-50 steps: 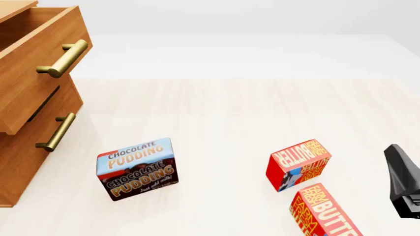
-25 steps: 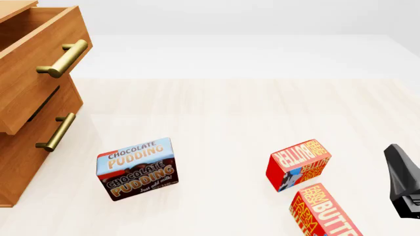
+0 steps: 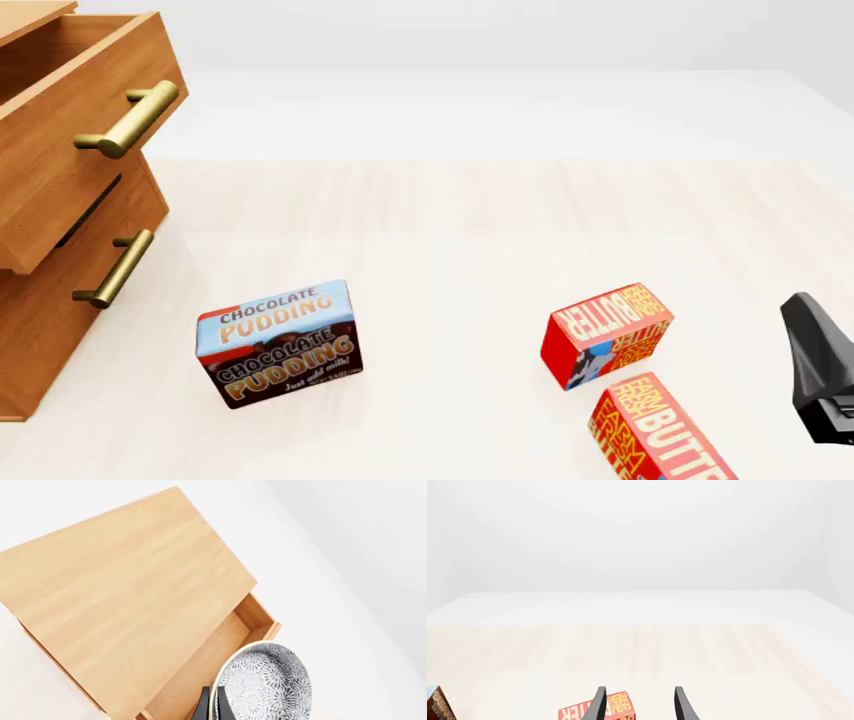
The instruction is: Put the bowl in the top drawer of the cabinet.
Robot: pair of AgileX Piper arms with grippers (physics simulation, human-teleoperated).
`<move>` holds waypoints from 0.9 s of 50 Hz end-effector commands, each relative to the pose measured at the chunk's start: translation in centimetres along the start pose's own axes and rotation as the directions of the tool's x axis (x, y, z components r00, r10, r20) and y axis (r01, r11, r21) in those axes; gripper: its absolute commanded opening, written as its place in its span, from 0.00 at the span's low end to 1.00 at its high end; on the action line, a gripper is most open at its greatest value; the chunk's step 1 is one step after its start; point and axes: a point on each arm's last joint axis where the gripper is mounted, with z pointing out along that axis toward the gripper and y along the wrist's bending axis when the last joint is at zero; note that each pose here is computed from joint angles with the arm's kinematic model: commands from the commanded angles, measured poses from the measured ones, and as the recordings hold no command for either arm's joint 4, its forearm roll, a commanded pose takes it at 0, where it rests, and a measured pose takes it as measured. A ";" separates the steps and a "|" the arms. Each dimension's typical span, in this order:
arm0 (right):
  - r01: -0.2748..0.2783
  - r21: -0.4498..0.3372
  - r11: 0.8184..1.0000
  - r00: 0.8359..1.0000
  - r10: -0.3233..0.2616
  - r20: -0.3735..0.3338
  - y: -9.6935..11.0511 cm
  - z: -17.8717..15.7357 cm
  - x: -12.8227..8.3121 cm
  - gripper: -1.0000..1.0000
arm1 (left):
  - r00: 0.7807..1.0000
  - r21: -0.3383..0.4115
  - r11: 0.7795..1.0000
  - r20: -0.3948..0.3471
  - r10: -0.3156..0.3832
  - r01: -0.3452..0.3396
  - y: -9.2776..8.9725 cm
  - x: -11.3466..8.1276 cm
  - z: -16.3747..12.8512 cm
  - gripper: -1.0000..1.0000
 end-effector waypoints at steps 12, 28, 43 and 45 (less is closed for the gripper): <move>0.001 0.002 1.000 1.000 -0.001 0.001 0.0 0.0 0.0 1.00 | 0.999 -0.022 0.999 0.005 -0.050 0.050 0.0 -0.8 1.1 0.00; 0.001 0.002 1.000 1.000 -0.001 0.001 0.0 0.0 0.0 1.00 | 0.997 -0.086 0.994 0.008 -0.074 0.074 0.9 -1.9 3.0 0.00; 0.001 0.002 1.000 1.000 -0.001 0.001 0.0 0.0 0.0 1.00 | 0.996 -0.111 0.990 0.008 -0.084 0.084 1.4 -2.4 4.2 0.00; 0.001 0.003 1.000 1.000 -0.001 0.002 0.0 0.0 0.0 1.00 | 0.997 -0.112 0.990 0.006 -0.083 0.083 1.4 -2.3 4.3 0.00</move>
